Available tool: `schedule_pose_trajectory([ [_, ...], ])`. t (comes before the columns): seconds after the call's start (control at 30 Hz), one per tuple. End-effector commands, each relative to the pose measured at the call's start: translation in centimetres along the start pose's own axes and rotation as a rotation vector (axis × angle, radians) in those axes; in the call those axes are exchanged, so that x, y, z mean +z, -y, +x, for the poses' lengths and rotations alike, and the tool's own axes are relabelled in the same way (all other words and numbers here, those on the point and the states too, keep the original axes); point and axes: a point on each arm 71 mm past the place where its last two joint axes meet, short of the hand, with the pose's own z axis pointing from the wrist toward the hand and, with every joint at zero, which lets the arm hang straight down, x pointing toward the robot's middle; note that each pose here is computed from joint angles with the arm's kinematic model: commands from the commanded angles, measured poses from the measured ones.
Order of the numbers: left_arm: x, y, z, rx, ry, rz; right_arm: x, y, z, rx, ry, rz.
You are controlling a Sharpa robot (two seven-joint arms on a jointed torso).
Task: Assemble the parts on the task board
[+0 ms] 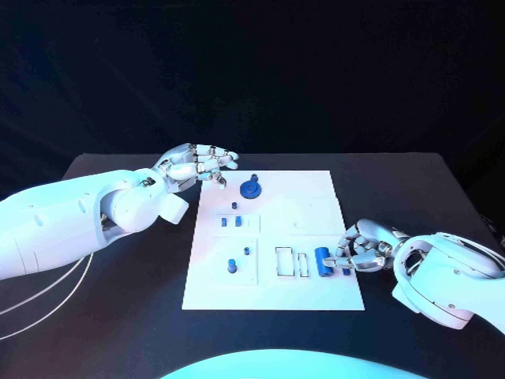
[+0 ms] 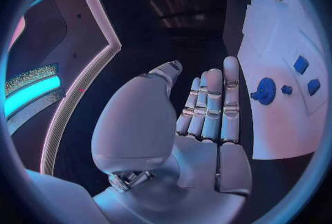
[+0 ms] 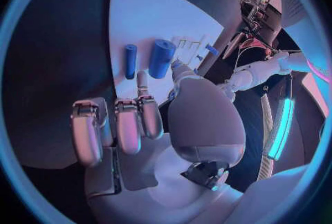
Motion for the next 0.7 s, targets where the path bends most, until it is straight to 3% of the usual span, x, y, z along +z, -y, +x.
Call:
schedule_pose_trajectory([
  [0.03,0.01,0.09,0.12,-0.009,-0.006,0.009,0.2,0.0,0.5,-0.041,-0.026,0.015],
  [0.7,-0.06,0.04,-0.01,-0.009,-0.006,0.002,1.5,-1.3,2.3,-0.084,-0.089,-0.001],
])
